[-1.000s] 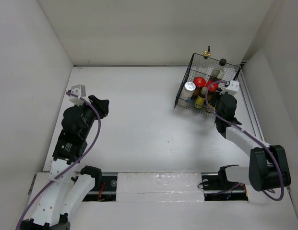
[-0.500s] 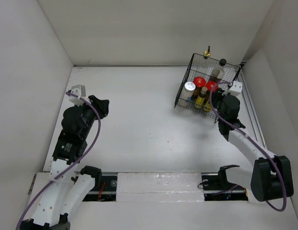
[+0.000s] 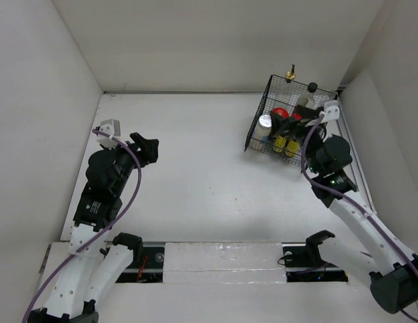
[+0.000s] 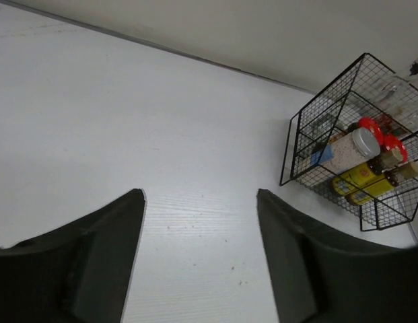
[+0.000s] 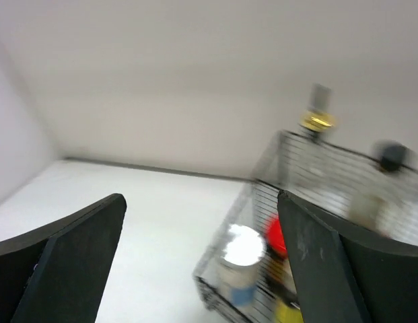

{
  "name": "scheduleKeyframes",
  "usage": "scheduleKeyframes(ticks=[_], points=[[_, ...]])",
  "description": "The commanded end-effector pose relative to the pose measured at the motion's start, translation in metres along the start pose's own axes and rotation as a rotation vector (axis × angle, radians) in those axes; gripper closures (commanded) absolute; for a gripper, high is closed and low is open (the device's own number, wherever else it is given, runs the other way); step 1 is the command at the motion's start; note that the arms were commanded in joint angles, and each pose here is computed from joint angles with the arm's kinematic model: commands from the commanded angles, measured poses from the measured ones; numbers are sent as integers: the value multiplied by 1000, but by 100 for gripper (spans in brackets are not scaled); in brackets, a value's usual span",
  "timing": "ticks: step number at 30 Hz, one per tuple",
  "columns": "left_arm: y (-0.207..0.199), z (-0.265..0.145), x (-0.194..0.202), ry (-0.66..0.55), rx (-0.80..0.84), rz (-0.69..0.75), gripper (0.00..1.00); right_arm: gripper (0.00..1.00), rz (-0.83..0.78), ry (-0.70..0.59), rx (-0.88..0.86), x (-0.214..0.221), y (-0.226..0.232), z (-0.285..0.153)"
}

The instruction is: Organize the condiment bottles

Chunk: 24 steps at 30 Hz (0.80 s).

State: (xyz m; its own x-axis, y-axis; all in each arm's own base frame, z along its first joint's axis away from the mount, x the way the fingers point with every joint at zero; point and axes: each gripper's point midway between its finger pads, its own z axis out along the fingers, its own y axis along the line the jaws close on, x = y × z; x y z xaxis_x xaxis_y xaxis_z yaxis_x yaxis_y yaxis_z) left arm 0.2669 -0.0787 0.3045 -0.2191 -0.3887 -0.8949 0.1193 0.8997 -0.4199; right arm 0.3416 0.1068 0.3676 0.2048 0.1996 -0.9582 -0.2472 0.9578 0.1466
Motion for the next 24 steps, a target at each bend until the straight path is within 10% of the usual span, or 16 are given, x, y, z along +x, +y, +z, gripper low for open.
scheduleKeyframes(ticks=[1, 10, 24], points=[[-6, -4, -14, -49, 23, 4, 31, 0, -24, -17, -333, -20, 80, 1], [-7, -9, -18, -68, 28, 3, 8, 0, 24, 287, -916, 95, 251, -25], [-5, -14, -20, -99, 32, 10, 8, 0, 73, 520, -926, 203, 287, -38]])
